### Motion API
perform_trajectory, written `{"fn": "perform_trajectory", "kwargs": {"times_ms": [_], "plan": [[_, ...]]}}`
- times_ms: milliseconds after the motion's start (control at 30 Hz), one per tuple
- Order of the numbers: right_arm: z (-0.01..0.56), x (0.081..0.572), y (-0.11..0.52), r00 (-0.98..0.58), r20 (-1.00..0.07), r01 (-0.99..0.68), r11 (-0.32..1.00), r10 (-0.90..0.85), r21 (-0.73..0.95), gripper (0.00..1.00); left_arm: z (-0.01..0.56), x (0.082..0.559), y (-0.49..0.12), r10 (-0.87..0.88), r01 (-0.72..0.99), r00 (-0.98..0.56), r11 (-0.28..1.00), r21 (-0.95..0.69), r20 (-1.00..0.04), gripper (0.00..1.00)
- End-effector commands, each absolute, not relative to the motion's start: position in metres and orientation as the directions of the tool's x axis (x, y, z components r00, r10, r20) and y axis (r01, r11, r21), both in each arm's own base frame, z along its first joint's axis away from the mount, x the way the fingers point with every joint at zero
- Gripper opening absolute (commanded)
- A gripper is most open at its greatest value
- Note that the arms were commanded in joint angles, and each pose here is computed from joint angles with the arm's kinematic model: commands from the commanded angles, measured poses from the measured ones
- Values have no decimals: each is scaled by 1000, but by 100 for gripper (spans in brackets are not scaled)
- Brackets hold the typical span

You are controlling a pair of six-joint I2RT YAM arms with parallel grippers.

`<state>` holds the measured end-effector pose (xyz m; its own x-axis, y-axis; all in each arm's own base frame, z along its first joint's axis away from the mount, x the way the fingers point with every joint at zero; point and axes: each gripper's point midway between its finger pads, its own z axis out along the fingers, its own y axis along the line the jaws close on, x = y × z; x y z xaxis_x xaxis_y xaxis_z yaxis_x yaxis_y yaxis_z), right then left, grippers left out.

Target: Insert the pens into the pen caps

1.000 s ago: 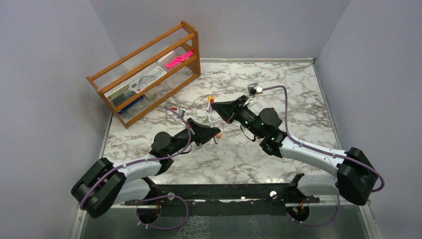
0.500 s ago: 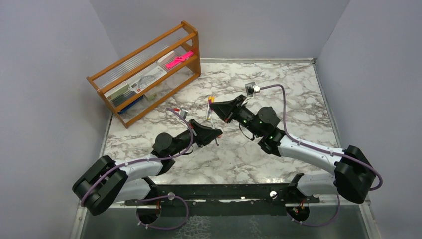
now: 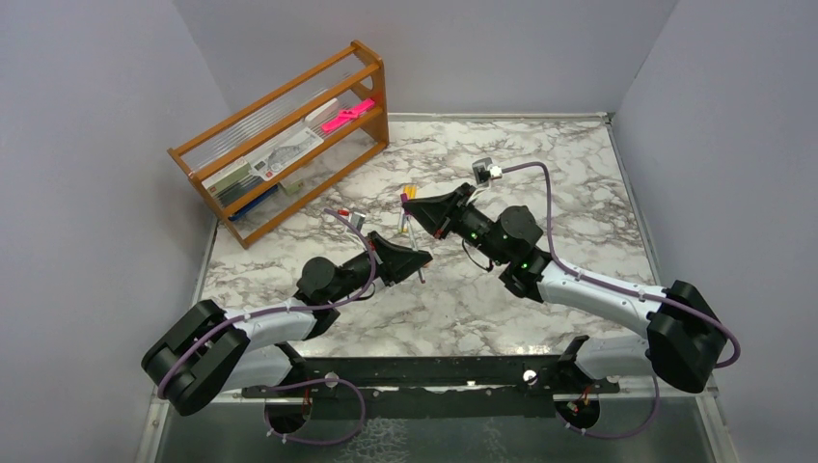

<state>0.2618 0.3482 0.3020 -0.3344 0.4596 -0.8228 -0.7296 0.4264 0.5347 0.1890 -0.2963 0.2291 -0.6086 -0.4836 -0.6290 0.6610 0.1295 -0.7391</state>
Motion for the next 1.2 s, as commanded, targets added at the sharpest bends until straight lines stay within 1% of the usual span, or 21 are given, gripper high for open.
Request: {"fn": "perform_trajectory", "kwargs": {"times_ms": [0,533,900,1167], "plan": [[317,258,351,-306,-828,-767,394,469,507,1,242,185,-298,-491,702,-581,101,-705,-649,0],[301,250,344,-323,-832,-763,396,451,511,1,246,189,-295,-509,702,-565,116,-702,-649,0],[288,238,339,-363,-825,-759,376,432,531,1,244,202,-298,-520,695,-544,160,-701,-658,0],[272,237,334,-379,-825,-739,401,418,542,1,256,206,-310,-496,727,-536,139,-672,-683,0]]}}
